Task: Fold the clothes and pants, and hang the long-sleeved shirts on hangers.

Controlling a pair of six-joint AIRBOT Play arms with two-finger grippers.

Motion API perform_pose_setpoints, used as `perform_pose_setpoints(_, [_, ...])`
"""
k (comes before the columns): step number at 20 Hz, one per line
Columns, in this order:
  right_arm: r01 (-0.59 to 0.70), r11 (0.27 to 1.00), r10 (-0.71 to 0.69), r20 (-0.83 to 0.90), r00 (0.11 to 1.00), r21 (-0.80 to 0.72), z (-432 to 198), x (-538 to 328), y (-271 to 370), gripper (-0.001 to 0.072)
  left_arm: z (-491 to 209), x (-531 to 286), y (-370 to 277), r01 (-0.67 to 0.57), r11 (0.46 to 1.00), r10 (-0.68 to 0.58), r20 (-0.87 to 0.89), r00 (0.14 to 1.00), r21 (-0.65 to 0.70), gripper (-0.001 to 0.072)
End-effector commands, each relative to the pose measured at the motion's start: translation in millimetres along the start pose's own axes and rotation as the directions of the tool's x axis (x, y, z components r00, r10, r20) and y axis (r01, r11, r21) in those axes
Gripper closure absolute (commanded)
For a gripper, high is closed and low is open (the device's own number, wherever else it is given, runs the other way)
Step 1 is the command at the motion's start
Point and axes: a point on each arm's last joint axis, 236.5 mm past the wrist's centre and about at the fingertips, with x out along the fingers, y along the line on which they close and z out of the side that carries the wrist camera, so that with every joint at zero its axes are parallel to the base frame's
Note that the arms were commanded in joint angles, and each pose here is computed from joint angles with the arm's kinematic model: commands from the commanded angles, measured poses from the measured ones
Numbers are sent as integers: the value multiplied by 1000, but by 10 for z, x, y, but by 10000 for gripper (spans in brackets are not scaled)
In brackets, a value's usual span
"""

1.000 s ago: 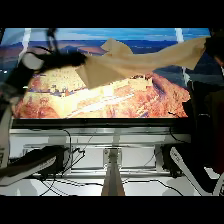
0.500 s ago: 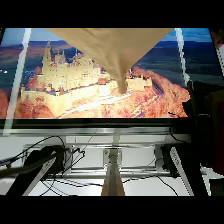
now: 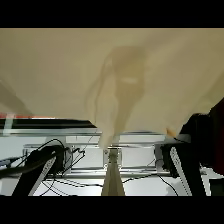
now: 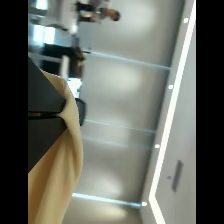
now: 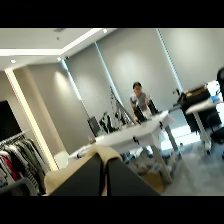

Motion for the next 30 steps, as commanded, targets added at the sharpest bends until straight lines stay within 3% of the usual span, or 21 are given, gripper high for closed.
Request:
perform_pose_setpoints(1, [80,995,-67,-199,978,56,-595,452,-580,698,-1090,292,45,26,1000,-28,-289,957,-10,700])
perform_pose_setpoints(5, [265,948,-104,-614,783,176,-2149,894,-1691,698,-3151,395,283,-2,998,-43,-691,721,-64,699])
perform_pose_setpoints(9, [466,858,-144,-768,624,218,-3341,1024,-2746,697,-4830,185,695,-104,993,10,-854,520,-52,699])
perform_pose_setpoints(11, [534,820,-183,-789,587,207,-3714,1025,-3144,698,-5302,70,814,-138,990,33,-879,475,-38,699])
perform_pose_setpoints(14, [586,787,-225,-794,565,194,-4005,1017,-3475,697,-5600,61,922,-160,987,73,-872,485,-7,681])
perform_pose_setpoints(15, [589,786,-228,-799,557,186,-4063,1011,-3500,669,-5657,54,920,-161,987,76,-871,485,-3,501])
perform_pose_setpoints(16, [589,791,-236,-806,544,166,-4102,986,-3520,523,-5700,46,904,-160,987,76,-872,484,-2,151])
perform_pose_setpoints(17, [584,801,-250,-811,529,133,-4118,956,-3544,365,-5734,27,899,-160,987,75,-876,477,-3,9])
perform_pose_setpoints(18, [576,812,-269,-817,510,92,-4123,912,-3577,303,-5747,6,867,-155,988,66,-881,468,-8,5])
perform_pose_setpoints(21, [554,829,-341,-858,384,-81,-4110,563,-3776,305,-5606,-47,887,-153,988,46,-898,437,-24,8])
perform_pose_setpoints(24, [521,828,-304,-947,103,-209,-4169,-234,-3860,314,-5338,-244,1175,-195,980,37,-933,358,-36,14])
perform_pose_setpoints(25, [466,858,-253,-967,20,-215,-4193,-485,-3797,417,-5266,-347,1311,-218,975,37,-945,324,-37,13])
perform_pose_setpoints(27, [405,903,-110,-988,-109,-145,-4263,-956,-3574,447,-5135,-606,1608,-276,961,36,-969,245,-34,13])
perform_pose_setpoints(28, [428,898,-61,-992,-111,-103,-4312,-1118,-3497,465,-5080,-727,1740,-305,952,35,-977,212,-32,13])
perform_pose_setpoints(29, [454,889,-16,-995,-97,-58,-4373,-1279,-3399,541,-5020,-850,1875,-337,941,34,-983,182,-30,13])
perform_pose_setpoints(30, [470,882,23,-995,-101,-27,-4427,-1475,-3278,545,-4973,-961,1987,-364,931,32,-987,156,-27,13])
